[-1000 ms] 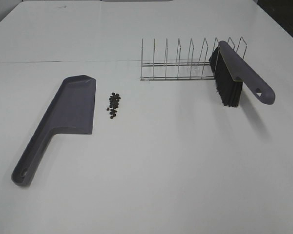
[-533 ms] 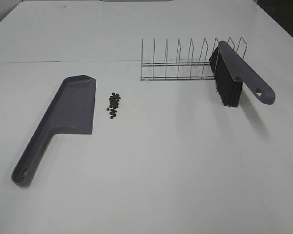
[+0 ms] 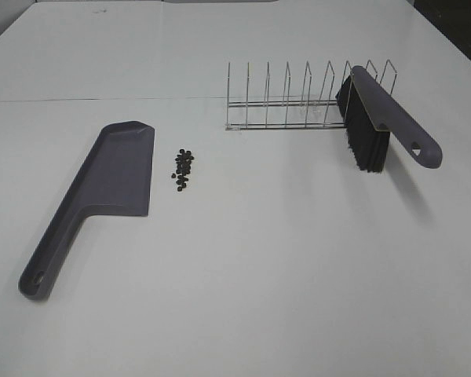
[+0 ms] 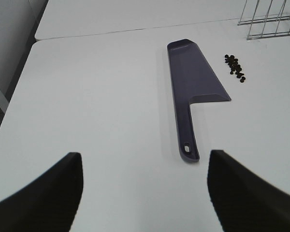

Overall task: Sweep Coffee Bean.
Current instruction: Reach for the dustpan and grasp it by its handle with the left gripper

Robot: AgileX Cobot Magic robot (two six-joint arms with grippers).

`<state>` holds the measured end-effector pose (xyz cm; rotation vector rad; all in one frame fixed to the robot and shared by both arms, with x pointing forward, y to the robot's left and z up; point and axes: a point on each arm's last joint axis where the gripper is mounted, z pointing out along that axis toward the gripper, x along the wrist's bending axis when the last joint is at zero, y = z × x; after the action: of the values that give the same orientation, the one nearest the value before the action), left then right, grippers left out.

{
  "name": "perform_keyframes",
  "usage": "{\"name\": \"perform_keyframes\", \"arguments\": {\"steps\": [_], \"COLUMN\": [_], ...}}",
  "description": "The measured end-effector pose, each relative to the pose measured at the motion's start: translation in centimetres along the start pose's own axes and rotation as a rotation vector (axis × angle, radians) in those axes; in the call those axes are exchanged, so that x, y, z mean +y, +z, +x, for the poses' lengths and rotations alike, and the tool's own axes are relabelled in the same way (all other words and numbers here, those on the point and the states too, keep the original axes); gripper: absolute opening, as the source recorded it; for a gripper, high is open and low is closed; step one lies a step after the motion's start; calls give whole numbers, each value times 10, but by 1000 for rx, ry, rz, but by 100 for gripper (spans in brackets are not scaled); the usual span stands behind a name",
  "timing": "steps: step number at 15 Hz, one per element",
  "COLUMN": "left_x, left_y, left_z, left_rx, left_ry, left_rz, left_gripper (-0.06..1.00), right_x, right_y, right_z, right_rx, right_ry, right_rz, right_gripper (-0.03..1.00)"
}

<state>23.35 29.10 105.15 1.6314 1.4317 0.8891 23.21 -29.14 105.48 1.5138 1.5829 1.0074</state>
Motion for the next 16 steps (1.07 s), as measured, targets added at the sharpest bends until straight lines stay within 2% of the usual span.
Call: {"name": "perform_keyframes", "arguments": {"steps": [16], "left_x": [0], "left_y": [0], "left_z": [0], "left_rx": [0], "left_ry": [0], "left_rz": [0], "left_gripper": [66], "right_x": [0], "right_y": [0], "right_z": [0], "right_rx": [0], "right_ry": [0], "right_rz": [0], "right_gripper": [76]}}
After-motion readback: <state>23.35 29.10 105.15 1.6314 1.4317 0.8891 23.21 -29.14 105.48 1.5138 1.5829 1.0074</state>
